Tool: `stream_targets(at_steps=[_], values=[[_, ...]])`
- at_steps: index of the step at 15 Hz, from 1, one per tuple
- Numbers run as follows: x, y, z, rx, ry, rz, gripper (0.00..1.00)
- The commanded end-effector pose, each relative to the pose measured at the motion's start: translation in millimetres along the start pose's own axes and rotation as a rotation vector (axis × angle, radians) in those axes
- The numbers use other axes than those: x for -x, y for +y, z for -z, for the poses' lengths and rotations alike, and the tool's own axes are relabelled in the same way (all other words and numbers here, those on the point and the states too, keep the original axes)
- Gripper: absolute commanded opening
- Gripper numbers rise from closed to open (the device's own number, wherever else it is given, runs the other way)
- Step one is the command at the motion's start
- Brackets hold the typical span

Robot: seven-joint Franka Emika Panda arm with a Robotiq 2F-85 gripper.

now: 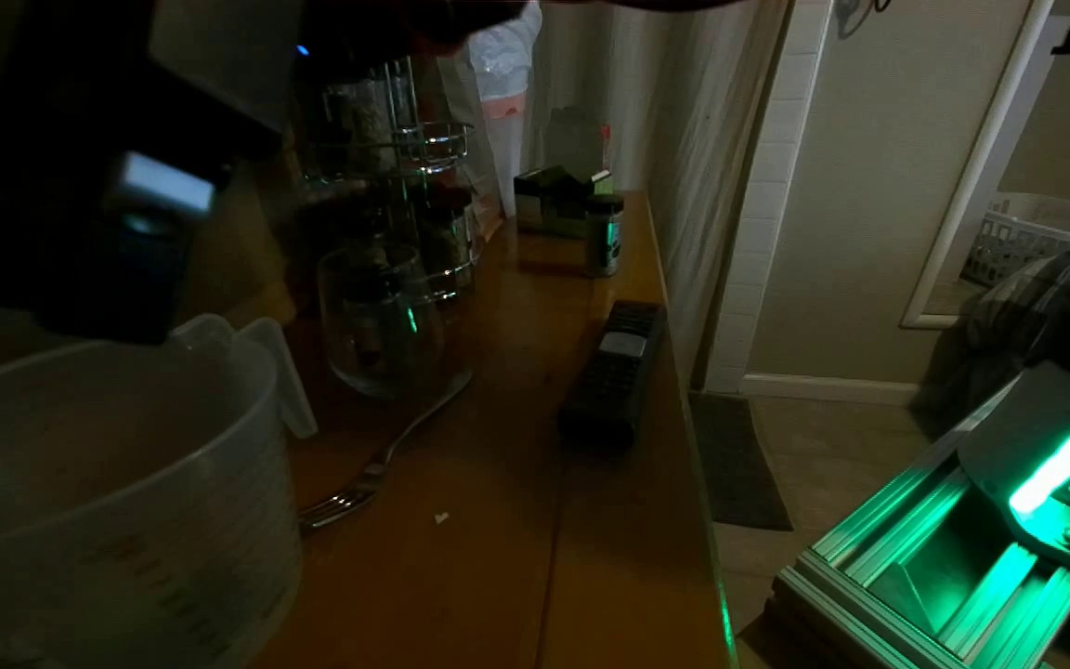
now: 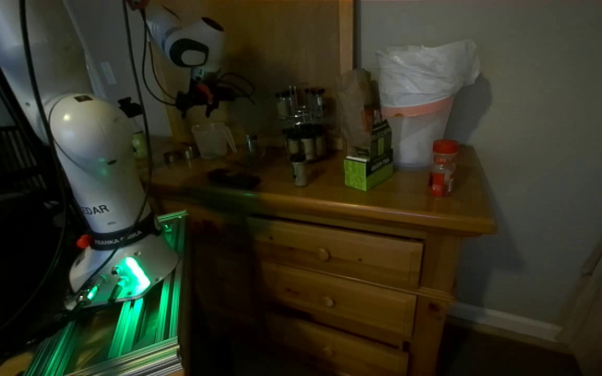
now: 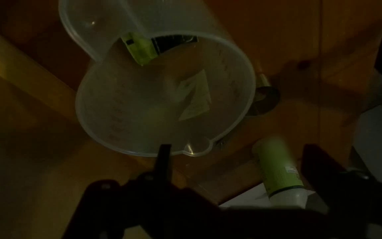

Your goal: Put the green packet in the plastic jar

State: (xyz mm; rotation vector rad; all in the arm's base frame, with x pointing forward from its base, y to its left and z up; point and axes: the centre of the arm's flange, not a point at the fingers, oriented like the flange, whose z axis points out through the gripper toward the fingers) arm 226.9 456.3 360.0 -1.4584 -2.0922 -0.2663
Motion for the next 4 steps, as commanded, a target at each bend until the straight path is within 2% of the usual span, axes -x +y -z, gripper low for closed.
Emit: stream_targets(at_steps=[1, 2, 3, 4], values=[[26.7, -72.5, 23.2, 0.175, 0.074, -0.030, 1.00], [29.4, -84.7, 29.1, 0.219, 0.092, -0.040, 1.00], [16.2, -33.4, 8.8, 0.122, 0.068, -0.047, 1.00], [19.2, -45.2, 13.6, 0.158, 0.077, -0.051, 1.00]])
